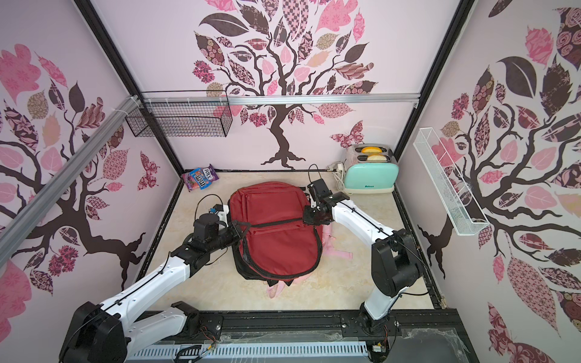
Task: Zip up the backpack
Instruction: Zip the zipper on the backpack, then pick up the backpack from the center of the board.
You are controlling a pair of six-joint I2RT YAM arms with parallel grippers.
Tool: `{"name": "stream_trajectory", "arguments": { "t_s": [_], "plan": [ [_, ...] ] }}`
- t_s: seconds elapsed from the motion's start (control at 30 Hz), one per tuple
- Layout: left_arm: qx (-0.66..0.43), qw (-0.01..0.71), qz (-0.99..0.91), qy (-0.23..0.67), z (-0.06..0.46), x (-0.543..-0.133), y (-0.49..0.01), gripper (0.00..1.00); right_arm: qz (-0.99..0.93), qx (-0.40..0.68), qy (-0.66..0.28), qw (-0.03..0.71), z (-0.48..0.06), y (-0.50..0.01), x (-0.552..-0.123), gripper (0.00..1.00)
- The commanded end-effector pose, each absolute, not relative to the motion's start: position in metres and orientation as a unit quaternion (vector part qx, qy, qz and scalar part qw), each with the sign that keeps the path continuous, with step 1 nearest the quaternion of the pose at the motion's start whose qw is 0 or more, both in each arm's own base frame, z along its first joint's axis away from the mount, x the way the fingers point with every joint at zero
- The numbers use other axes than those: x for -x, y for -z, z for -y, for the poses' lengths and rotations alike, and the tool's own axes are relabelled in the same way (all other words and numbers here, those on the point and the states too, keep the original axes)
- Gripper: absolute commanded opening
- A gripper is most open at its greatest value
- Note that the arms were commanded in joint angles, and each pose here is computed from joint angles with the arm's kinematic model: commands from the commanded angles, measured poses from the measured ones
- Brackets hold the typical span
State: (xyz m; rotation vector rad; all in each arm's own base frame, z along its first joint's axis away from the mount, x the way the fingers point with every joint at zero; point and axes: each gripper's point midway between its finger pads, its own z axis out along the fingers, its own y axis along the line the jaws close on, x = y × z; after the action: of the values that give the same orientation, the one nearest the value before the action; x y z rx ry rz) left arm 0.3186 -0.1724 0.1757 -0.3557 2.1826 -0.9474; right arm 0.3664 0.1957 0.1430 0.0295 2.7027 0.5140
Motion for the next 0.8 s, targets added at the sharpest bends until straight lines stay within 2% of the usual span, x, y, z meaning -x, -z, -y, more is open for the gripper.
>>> {"name": "stream_trajectory", "arguments": {
  "t_s": [0.0, 0.07, 0.13, 0.17, 0.23, 0.43, 0.6, 0.77],
  "plan": [
    [0.176, 0.385, -0.851, 0.31, 0.138, -0.346, -0.181, 0.0, -0.938, -0.072, -0.213, 0.262, -0.162, -0.178, -0.399, 0.0],
    [0.185, 0.376, -0.866, 0.274, 0.127, -0.353, -0.17, 0.0, -0.915, -0.097, -0.265, 0.29, -0.154, -0.195, -0.405, 0.21],
    [0.192, 0.362, -0.878, 0.245, 0.119, -0.356, -0.156, 0.0, -0.906, -0.128, -0.258, 0.309, -0.134, -0.201, -0.411, 0.35],
    [0.188, 0.354, -0.885, 0.236, 0.119, -0.358, -0.147, 0.0, -0.906, -0.144, -0.241, 0.316, -0.121, -0.2, -0.415, 0.54],
    [0.183, 0.327, -0.9, 0.22, 0.12, -0.357, -0.126, 0.0, -0.909, -0.166, -0.215, 0.315, -0.103, -0.194, -0.421, 0.64],
    [0.184, 0.259, -0.935, 0.156, 0.112, -0.351, -0.073, 0.0, -0.915, -0.217, -0.207, 0.271, -0.078, -0.149, -0.438, 0.67],
    [0.195, 0.216, -0.952, 0.097, 0.097, -0.341, -0.041, 0.0, -0.921, -0.224, -0.228, 0.221, -0.084, -0.104, -0.445, 0.69],
    [0.197, 0.201, -0.955, 0.095, 0.098, -0.339, -0.025, 0.0, -0.914, -0.224, -0.284, 0.183, -0.101, -0.074, -0.445, 0.7]
  ]
}}
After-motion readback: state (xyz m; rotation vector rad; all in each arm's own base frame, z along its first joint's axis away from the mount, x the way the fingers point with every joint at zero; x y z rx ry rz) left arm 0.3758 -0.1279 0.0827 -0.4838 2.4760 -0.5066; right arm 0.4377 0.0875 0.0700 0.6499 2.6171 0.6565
